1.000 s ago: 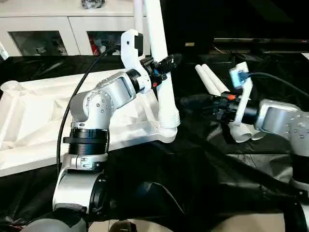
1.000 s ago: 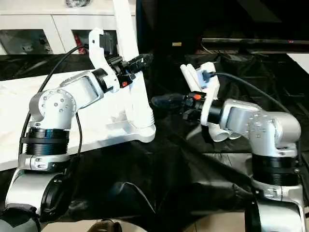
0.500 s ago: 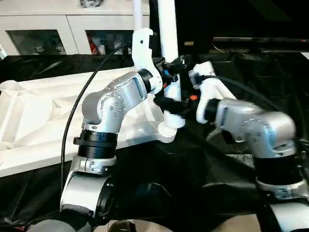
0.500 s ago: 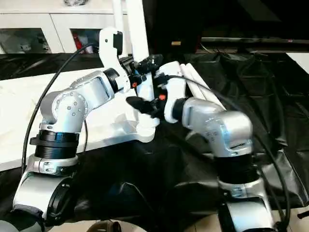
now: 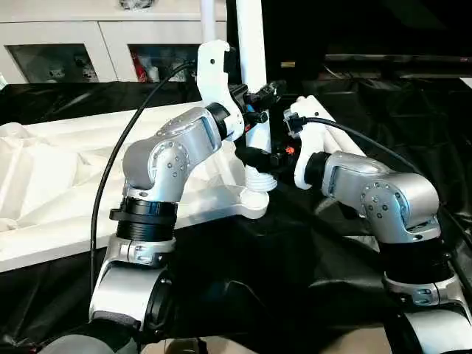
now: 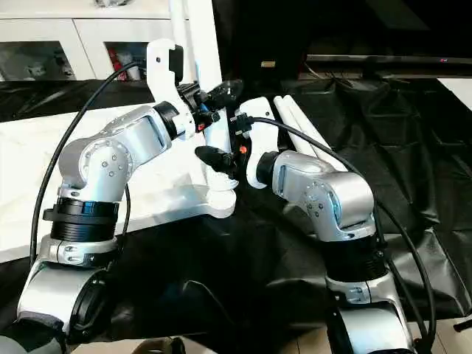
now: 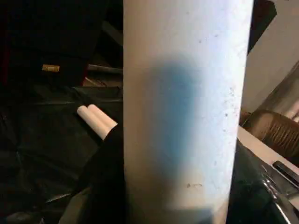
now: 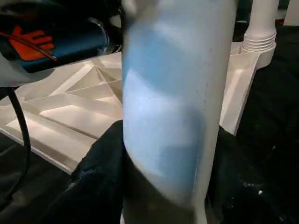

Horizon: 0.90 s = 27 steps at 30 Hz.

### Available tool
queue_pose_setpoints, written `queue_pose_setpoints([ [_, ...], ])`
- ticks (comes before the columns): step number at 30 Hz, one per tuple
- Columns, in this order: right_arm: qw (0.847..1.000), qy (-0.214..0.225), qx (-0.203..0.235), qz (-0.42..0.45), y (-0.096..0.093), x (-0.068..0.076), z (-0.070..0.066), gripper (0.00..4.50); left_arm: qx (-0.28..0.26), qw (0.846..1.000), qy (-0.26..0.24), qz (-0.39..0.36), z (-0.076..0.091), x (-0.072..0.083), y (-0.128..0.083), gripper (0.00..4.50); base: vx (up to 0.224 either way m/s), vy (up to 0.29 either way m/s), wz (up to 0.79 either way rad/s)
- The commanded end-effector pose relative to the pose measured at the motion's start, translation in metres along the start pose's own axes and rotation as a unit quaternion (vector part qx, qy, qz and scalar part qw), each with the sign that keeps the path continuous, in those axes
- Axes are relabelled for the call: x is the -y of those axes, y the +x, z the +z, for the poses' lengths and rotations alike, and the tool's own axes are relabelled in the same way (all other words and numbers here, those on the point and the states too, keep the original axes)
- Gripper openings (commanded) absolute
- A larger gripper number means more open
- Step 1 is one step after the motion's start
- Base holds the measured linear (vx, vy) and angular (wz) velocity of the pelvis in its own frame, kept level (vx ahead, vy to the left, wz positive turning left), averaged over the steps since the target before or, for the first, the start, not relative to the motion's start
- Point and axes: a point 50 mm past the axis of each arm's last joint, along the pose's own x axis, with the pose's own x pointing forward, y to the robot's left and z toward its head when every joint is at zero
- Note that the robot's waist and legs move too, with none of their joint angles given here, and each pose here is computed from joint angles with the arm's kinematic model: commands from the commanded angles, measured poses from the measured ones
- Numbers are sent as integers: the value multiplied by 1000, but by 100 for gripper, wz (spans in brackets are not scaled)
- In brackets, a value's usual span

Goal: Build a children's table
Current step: Pick table leg

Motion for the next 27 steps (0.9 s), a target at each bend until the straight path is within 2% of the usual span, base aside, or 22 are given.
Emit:
queue_pose_setpoints([
  [1, 1000, -1, 13, 3, -3, 1, 1, 191, 6, 1000, 20, 9, 5, -1, -1, 188, 0, 0, 0],
  [2, 1000, -1, 16, 6, -4, 1, 2, 191, 4, 1000, 23, 7, 4, -1, -1, 188, 0, 0, 0],
  [3, 1000, -3, 19, 13, -5, 1, 3, 191, 4, 1000, 26, 8, 4, -1, -1, 223, 0, 0, 0],
  [4, 1000, -4, 19, 14, -5, 1, 3, 191, 4, 1000, 26, 8, 4, -1, -1, 223, 0, 0, 0],
  [5, 999, -3, 25, 32, -8, 0, 4, 191, 5, 1000, 14, -5, 5, 0, -3, 258, 0, 0, 0],
  [7, 998, -3, 31, 55, -12, -2, 6, 191, 9, 1000, 7, -14, 6, 0, -4, 263, 0, 0, 0],
  [9, 992, 5, 51, 115, -22, -6, 10, 191, 19, 999, -24, -34, 9, -1, -5, 263, 0, 0, 0],
  [10, 986, 13, 60, 153, -29, -9, 13, 191, 20, 997, -47, -57, 10, -1, -7, 299, 0, 0, 0],
  [11, 986, 13, 60, 153, -29, -9, 13, 191, 20, 997, -47, -57, 10, -1, -7, 299, 0, 0, 0],
  [12, 979, 22, 65, 194, -38, -11, 15, 191, 15, 991, -74, -114, 10, 2, -12, 304, 0, 0, 0],
  [14, 967, 30, 67, 243, -50, -13, 17, 191, 11, 975, -99, -199, 12, 7, -20, 304, 0, 0, 0],
  [15, 967, 30, 67, 243, -50, -13, 17, 191, 11, 975, -99, -199, 12, 7, -20, 304, 0, 0, 0],
  [20, 955, 30, 41, 292, -64, -12, 13, 191, 4, 949, -127, -287, 17, 13, -26, 304, 0, 0, 0],
  [22, 954, 33, 40, 297, -65, -12, 13, 191, 1, 944, -127, -305, 17, 16, -28, 267, 0, 0, 0],
  [26, 953, 37, 44, 298, -67, -11, 14, 191, 13, 940, -150, -307, 19, 15, -27, 265, 0, 0, 0],
  [27, 953, 37, 44, 298, -67, -11, 14, 191, 13, 942, -152, -300, 18, 13, -26, 230, 0, 0, 0],
])
